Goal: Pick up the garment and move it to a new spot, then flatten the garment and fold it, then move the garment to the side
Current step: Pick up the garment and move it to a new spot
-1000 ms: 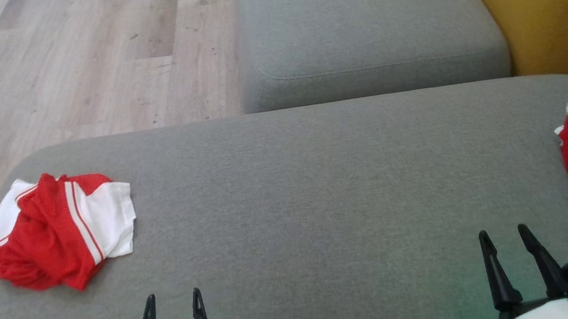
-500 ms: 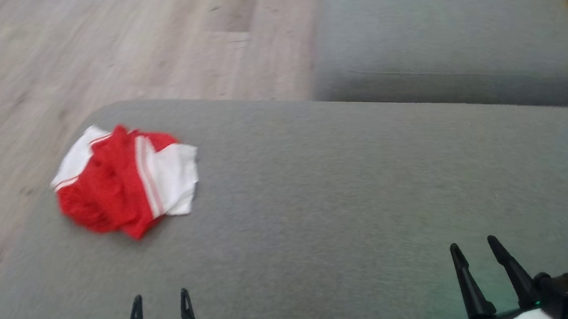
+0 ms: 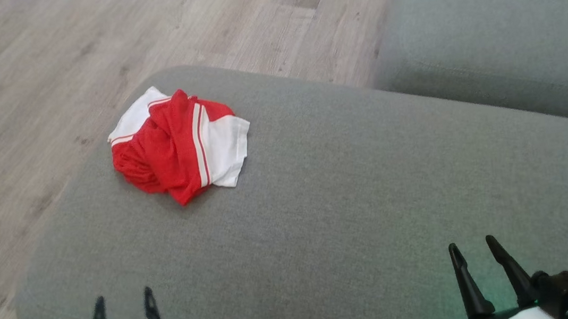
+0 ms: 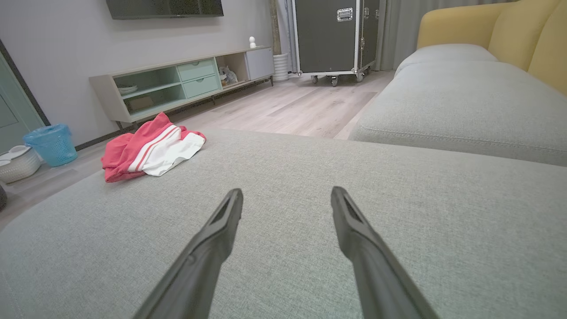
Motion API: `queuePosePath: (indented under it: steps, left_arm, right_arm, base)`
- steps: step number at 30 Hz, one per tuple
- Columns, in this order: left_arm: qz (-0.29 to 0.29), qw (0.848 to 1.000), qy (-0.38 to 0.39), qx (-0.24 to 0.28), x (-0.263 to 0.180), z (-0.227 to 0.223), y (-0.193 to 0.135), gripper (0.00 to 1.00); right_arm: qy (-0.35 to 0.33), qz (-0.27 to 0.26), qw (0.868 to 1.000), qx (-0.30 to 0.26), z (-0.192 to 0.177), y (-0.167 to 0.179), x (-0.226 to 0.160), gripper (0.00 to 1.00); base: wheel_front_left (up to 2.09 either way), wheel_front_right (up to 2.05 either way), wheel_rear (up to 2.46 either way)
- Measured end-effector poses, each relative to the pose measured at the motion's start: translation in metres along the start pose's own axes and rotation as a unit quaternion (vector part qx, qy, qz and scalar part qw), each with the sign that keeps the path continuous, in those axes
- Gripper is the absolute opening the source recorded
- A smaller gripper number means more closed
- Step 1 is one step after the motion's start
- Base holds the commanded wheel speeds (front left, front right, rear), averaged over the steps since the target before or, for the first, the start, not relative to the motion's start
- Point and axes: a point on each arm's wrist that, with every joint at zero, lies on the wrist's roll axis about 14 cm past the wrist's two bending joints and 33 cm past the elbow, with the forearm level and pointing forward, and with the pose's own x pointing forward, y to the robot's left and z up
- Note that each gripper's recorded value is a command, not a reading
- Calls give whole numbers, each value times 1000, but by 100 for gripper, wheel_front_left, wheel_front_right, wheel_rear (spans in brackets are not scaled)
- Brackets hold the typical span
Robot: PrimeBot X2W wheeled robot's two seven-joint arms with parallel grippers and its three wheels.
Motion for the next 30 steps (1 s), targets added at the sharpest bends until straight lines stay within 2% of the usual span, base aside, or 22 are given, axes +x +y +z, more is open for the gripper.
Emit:
queuePosePath:
  steps: [4, 8, 12, 16, 20, 23, 27, 30]
  left_arm:
    - [12, 1000, -7, 23, 16, 6, 12, 100]
    - [16, 998, -53, 43, 54, 38, 19, 100]
    - [-3, 992, -107, 61, 103, 75, -2, 100]
    - [-36, 989, -113, 89, 168, 82, -27, 100]
    - [-32, 989, -20, 140, 241, 52, -34, 100]
    - [-33, 985, 73, 151, 281, 21, -44, 100]
    - [-32, 973, 183, 135, 309, -30, -52, 100]
    - [-21, 952, 271, 139, 308, -77, -48, 100]
  right_arm:
    - [11, 4, 1000, -3, -6, -7, 6, 100]
    - [21, 5, 1000, -18, -10, -24, 13, 100]
    - [30, 10, 999, -44, -14, -53, 29, 100]
    - [32, 21, 997, -73, -16, -83, 51, 100]
    - [44, 33, 995, -89, -28, -106, 67, 100]
    - [48, 34, 994, -93, -36, -123, 76, 100]
    - [56, 29, 993, -96, -46, -144, 80, 100]
    - [59, 20, 993, -96, -50, -155, 77, 100]
  base:
    - [0, 0, 0]
    - [0, 0, 0]
    - [0, 0, 0]
    - [0, 0, 0]
    - [0, 0, 0]
    - [0, 0, 0]
    - [0, 0, 0]
    - [0, 0, 0]
